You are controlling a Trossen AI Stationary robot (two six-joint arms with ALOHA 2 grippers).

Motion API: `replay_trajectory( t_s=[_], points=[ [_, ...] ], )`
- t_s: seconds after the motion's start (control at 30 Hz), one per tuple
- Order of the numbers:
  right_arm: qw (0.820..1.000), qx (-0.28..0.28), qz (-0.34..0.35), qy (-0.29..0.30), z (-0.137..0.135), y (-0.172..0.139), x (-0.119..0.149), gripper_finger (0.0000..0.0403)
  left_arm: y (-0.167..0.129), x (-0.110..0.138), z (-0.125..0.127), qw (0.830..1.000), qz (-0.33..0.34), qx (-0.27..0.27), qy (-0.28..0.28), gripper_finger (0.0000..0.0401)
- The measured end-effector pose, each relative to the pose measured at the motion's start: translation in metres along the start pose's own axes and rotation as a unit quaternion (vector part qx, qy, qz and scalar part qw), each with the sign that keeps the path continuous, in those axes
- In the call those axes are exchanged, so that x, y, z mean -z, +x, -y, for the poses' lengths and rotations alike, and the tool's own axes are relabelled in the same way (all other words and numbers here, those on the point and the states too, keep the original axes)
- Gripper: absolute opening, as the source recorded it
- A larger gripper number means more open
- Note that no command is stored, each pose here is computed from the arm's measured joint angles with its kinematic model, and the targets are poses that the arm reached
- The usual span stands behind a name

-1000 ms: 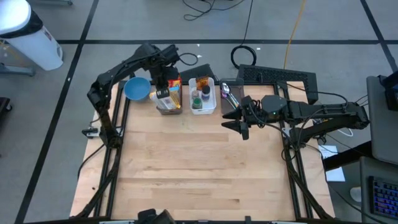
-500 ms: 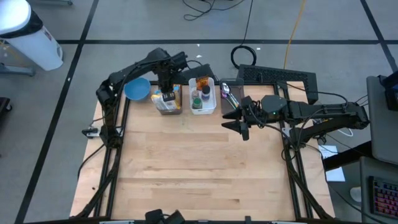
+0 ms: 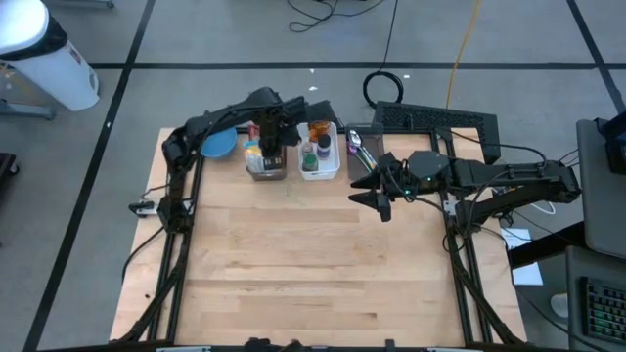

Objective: Pick & Place Food Item
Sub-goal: Put the yellow noodle pack into the left black bin, then return to Home Position

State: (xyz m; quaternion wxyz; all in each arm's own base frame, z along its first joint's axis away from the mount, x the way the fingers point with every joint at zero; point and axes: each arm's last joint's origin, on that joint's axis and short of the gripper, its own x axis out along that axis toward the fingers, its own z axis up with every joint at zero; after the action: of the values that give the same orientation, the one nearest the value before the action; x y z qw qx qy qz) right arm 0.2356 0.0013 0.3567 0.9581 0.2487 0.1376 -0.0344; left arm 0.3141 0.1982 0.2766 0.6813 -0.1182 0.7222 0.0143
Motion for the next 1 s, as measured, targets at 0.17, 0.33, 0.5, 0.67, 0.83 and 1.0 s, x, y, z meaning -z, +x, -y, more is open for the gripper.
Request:
replay_trajectory(
  t_s=[0.17, 0.33, 0.5, 0.67, 0.83, 1.0],
  points=[
    [1.000, -0.003, -0.001, 0.005, -0.001, 0.000, 0.000, 0.0212, 0.009, -0.006, 0.000, 1.000, -0.012, 0.005, 0.005, 0.0003],
    [1.000, -0.002, -0.001, 0.010, -0.001, 0.000, 0.000, 0.0212, 0.008, -0.005, -0.001, 1.000, -0.015, -0.011, 0.007, 0.0005],
    [1.000, -0.003, -0.002, 0.010, -0.001, 0.000, 0.000, 0.0212, 0.007, -0.002, -0.006, 0.999, -0.026, -0.033, 0.003, 0.0035],
    [1.000, -0.003, -0.002, 0.010, -0.001, 0.000, 0.000, 0.0212, 0.006, -0.001, -0.008, 1.000, -0.019, -0.019, -0.002, 0.0080],
    [1.000, -0.003, -0.001, 0.010, -0.001, 0.000, 0.000, 0.0212, -0.002, 0.000, -0.006, 1.000, -0.007, -0.023, -0.002, 0.0137],
    [1.000, -0.003, -0.002, 0.004, -0.001, 0.000, 0.000, 0.0212, -0.032, -0.003, -0.005, 0.997, 0.049, -0.052, -0.005, 0.0189]
  ],
)
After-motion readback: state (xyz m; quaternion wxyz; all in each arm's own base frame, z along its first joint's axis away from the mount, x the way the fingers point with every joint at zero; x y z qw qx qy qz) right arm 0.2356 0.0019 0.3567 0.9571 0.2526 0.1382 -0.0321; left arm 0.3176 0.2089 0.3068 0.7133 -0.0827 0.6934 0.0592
